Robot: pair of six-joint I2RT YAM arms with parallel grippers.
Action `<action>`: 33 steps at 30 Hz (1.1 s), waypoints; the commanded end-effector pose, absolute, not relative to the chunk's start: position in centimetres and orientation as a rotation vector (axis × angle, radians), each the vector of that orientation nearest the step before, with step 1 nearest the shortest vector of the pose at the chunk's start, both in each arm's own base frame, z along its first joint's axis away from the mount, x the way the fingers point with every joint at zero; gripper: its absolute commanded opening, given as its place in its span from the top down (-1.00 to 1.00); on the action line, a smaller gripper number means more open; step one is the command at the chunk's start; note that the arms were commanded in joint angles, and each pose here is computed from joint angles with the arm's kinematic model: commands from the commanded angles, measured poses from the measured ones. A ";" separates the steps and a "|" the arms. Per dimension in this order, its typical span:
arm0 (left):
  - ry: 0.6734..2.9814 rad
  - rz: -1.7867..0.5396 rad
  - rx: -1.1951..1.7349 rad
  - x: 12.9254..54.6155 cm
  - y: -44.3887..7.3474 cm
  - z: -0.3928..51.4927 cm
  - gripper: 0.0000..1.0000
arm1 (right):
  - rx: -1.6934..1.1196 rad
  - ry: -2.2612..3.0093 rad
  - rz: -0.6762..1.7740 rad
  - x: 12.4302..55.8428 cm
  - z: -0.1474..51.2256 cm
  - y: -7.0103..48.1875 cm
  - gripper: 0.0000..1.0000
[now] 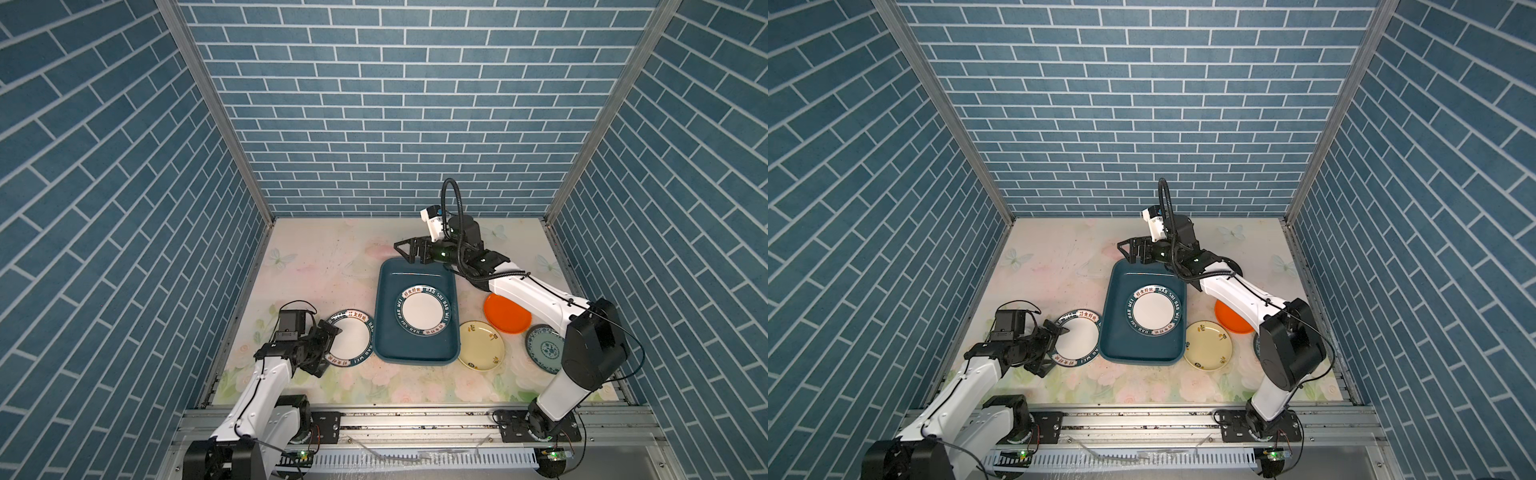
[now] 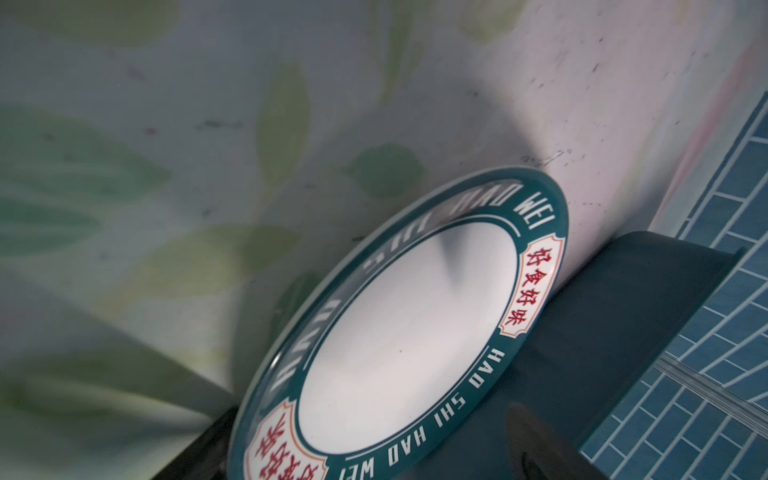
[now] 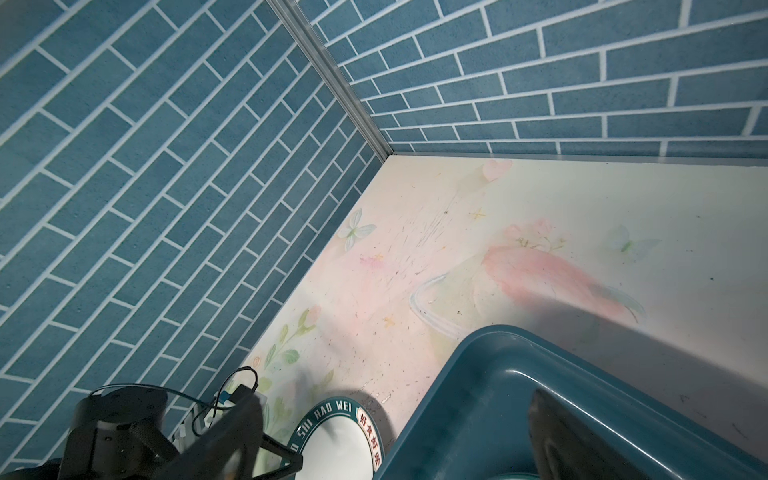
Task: Place the plates into the plastic bin on the countertop
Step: 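Close the left gripper on the edge of that green-rimmed plate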
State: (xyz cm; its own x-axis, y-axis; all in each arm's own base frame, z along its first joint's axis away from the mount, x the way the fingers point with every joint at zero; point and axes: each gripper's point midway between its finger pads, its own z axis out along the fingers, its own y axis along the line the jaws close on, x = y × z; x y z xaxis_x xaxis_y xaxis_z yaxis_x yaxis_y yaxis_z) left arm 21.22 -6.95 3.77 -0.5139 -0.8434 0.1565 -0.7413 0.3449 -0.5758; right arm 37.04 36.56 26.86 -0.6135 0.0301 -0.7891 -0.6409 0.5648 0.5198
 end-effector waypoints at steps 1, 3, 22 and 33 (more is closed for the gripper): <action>2.432 -0.904 -1.366 22.8 -7.0 3.1 -0.89 | -0.484 1.984 1.053 36.9 27.6 36.0 -0.97; 2.471 -0.891 -1.294 23.2 -7.2 3.1 -0.85 | -0.478 1.988 1.044 36.9 27.5 35.8 -0.98; 2.385 -0.978 -1.195 24.4 -7.8 0.9 0.17 | -0.456 2.000 1.024 37.1 27.2 35.5 -0.97; 2.371 -0.972 -1.189 24.7 -7.7 0.6 0.59 | -0.450 1.999 1.017 37.3 27.2 35.5 -0.98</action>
